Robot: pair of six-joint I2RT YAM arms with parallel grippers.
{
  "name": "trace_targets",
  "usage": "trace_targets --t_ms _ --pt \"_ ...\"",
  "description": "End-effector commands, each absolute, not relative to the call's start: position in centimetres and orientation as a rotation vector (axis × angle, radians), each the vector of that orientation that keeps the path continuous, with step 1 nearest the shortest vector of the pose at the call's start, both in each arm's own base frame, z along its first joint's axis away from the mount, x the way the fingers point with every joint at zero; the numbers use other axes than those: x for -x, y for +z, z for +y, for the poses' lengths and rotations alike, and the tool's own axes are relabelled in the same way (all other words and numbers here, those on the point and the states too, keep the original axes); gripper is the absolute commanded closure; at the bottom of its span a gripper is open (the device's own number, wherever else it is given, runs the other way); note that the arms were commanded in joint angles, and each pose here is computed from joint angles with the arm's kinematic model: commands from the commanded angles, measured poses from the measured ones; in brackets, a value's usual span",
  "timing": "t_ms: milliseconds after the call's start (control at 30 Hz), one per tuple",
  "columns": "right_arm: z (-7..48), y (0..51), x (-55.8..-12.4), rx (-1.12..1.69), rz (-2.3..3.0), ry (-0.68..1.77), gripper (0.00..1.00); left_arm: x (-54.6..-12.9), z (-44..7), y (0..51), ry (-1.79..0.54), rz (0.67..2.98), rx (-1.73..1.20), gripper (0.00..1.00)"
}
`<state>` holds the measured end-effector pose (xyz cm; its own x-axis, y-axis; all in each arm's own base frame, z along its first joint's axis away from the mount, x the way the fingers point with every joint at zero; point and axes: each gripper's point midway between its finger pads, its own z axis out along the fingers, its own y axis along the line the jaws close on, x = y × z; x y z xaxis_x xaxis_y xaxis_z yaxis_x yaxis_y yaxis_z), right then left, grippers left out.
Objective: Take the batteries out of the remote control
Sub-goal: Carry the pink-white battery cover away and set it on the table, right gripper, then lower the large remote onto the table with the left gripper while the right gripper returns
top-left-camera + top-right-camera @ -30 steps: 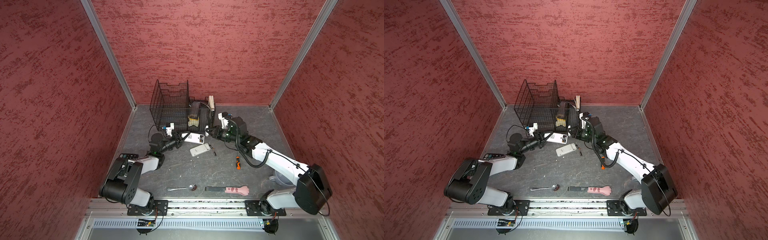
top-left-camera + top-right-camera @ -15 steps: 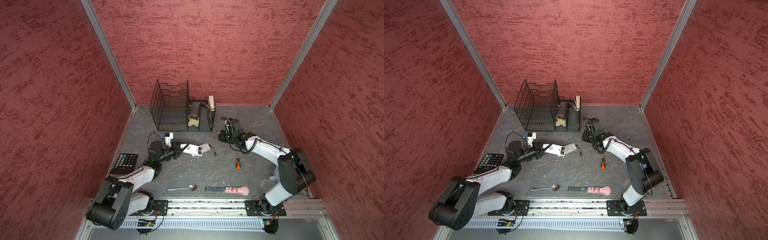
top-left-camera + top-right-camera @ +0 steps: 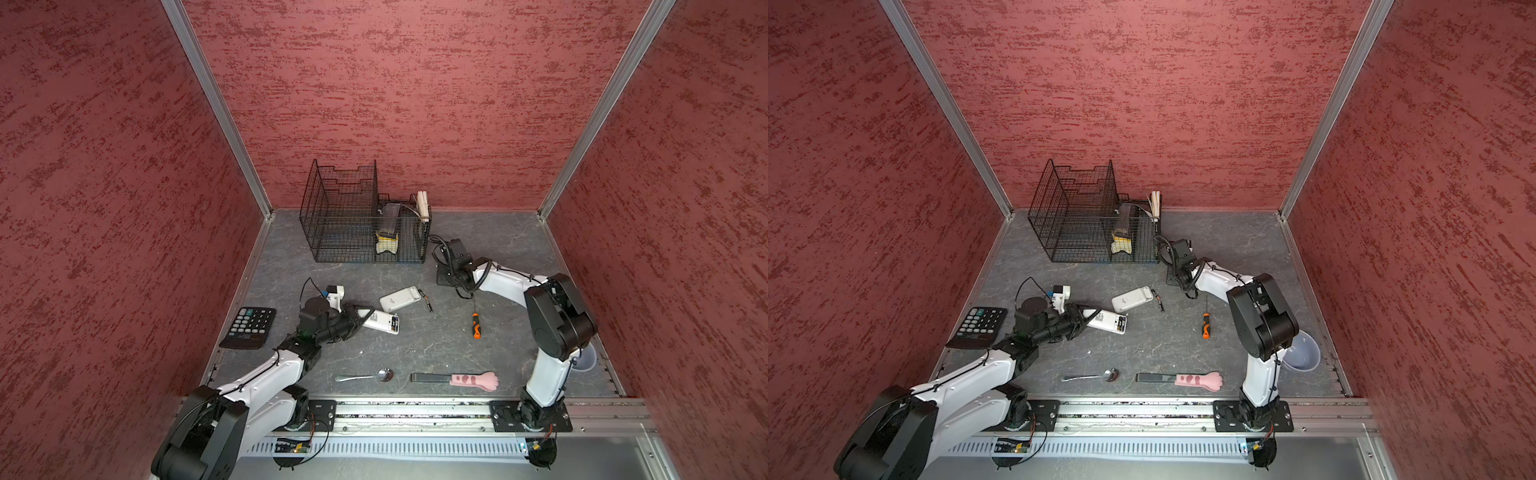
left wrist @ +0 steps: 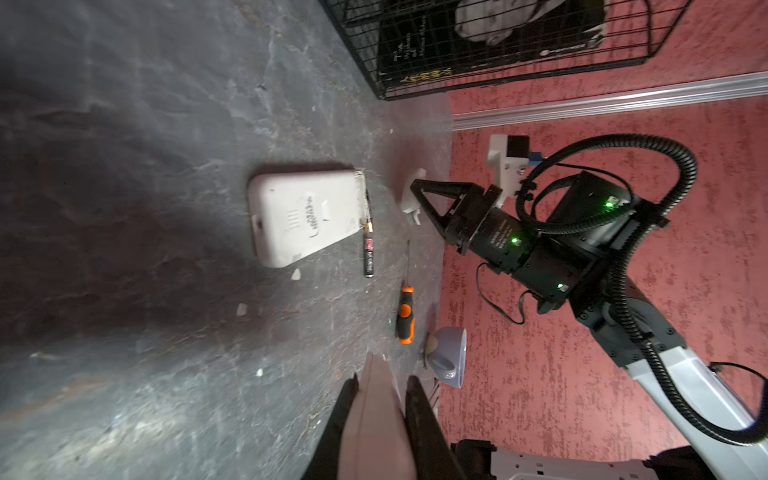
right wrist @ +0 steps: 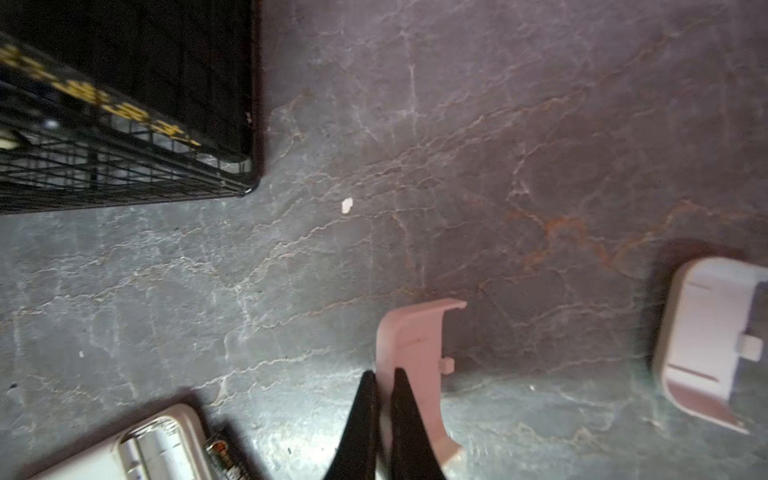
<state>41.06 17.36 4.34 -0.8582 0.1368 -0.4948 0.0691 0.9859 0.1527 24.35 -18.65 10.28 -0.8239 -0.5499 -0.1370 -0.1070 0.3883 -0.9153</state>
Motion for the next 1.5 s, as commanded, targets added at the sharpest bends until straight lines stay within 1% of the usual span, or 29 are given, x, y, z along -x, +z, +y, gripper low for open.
trace_targets --t_ms 0,100,233,267,367,500,567,667,1033,1167,1233,1300,1400,1467 --pt "16.2 3.4 -41.1 -0.151 2.622 0.078 1.0 -24.3 -18.4 9.4 -1.346 2.256 0.563 1.0" --pt "16.3 3.0 -41.1 -0.153 2.629 0.084 0.99 -24.1 -18.4 8.7 -1.321 2.274 0.578 1.0" --pt "16.3 3.1 -41.3 -0.155 2.624 0.093 0.95 -23.9 -18.5 7.9 -1.278 2.303 0.585 1.0" --pt "16.4 3.1 -41.2 -0.153 2.624 0.094 0.93 -23.8 -18.5 7.7 -1.268 2.308 0.587 1.0" --pt "16.4 3.4 -41.2 -0.147 2.62 0.098 0.82 -23.6 -18.7 7.1 -1.242 2.323 0.588 1.0" --pt "16.4 4.4 -41.1 -0.15 2.602 0.113 0.7 -23.7 -18.8 6.9 -1.229 2.319 0.593 1.0" --pt "16.4 4.9 -40.9 -0.155 2.593 0.126 0.66 -23.7 -18.8 6.7 -1.222 2.32 0.594 1.0" --pt "16.4 6.0 -40.7 -0.166 2.572 0.15 0.64 -23.7 -18.8 6.4 -1.207 2.327 0.592 1.0" --pt "16.5 10.5 -39.8 -0.189 2.489 0.259 0.62 -23.8 -19.1 4.9 -1.163 2.342 0.592 1.0" --pt "16.8 11.0 -39.7 -0.188 2.479 0.287 0.62 -23.6 -19.1 4.7 -1.156 2.348 0.584 0.86" --pt "16.9 11.2 -39.6 -0.19 2.475 0.304 0.62 -23.3 -19.0 4.6 -1.147 2.359 0.583 0.75" --pt "17.1 11.4 -39.6 -0.193 2.47 0.317 0.62 -23.1 -18.7 4.3 -1.126 2.371 0.582 0.68" --pt "17.2 11.6 -39.5 -0.201 2.463 0.338 0.62 -22.6 -18.4 4.1 -1.094 2.397 0.569 0.6" --pt "17.2 11.7 -39.4 -0.208 2.456 0.352 0.62 -22.3 -18.1 4.1 -1.076 2.409 0.564 0.57"
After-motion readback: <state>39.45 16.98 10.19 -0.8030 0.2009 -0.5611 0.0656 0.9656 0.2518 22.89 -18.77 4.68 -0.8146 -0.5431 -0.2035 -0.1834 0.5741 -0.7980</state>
